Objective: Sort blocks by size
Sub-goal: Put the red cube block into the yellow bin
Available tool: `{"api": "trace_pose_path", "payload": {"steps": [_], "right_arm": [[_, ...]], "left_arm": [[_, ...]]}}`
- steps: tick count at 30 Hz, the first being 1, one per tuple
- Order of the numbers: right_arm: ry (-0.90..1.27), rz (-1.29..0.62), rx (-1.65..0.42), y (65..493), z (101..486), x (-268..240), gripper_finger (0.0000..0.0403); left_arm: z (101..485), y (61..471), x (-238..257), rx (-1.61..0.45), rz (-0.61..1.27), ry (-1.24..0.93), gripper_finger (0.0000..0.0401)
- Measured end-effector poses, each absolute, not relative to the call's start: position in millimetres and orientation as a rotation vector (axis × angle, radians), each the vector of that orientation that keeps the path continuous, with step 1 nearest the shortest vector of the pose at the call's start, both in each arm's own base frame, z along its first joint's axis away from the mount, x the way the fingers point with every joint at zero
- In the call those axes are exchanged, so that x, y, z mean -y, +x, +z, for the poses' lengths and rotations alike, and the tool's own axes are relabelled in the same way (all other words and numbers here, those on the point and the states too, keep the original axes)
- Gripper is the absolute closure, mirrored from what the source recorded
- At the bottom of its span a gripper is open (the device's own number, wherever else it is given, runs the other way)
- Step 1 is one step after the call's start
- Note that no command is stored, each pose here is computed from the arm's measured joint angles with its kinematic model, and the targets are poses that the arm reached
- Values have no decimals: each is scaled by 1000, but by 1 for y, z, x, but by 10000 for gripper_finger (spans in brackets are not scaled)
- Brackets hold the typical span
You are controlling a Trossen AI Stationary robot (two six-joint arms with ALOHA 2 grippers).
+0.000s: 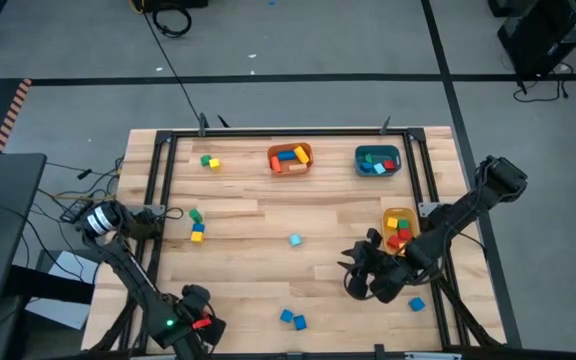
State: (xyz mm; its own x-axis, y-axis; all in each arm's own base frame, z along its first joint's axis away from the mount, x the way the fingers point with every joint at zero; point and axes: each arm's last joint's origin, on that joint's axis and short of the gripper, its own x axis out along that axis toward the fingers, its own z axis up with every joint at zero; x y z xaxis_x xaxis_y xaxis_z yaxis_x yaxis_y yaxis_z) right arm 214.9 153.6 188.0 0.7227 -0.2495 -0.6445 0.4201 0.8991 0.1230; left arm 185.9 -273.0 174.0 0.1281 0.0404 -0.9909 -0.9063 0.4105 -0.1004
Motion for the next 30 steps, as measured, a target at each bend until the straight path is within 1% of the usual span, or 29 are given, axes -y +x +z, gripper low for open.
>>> {"api": "trace_pose_path", "payload": {"steps": [3,12,18,23,30], "right_arm": [[268,-368,-668,214,188,-155,245],[260,-353,-669,211,188,-158,245],[256,-351,-671,211,188,-158,245],[256,-351,-670,211,188,-158,245],[256,-351,-670,211,188,-158,245]], "left_arm": [[168,185,272,-1249,869,-885,156],[171,187,272,-1230,882,-928,162],[171,188,271,-1172,880,-922,163],[171,189,267,-1165,904,-905,163],[167,198,258,-1140,942,-931,163]]}}
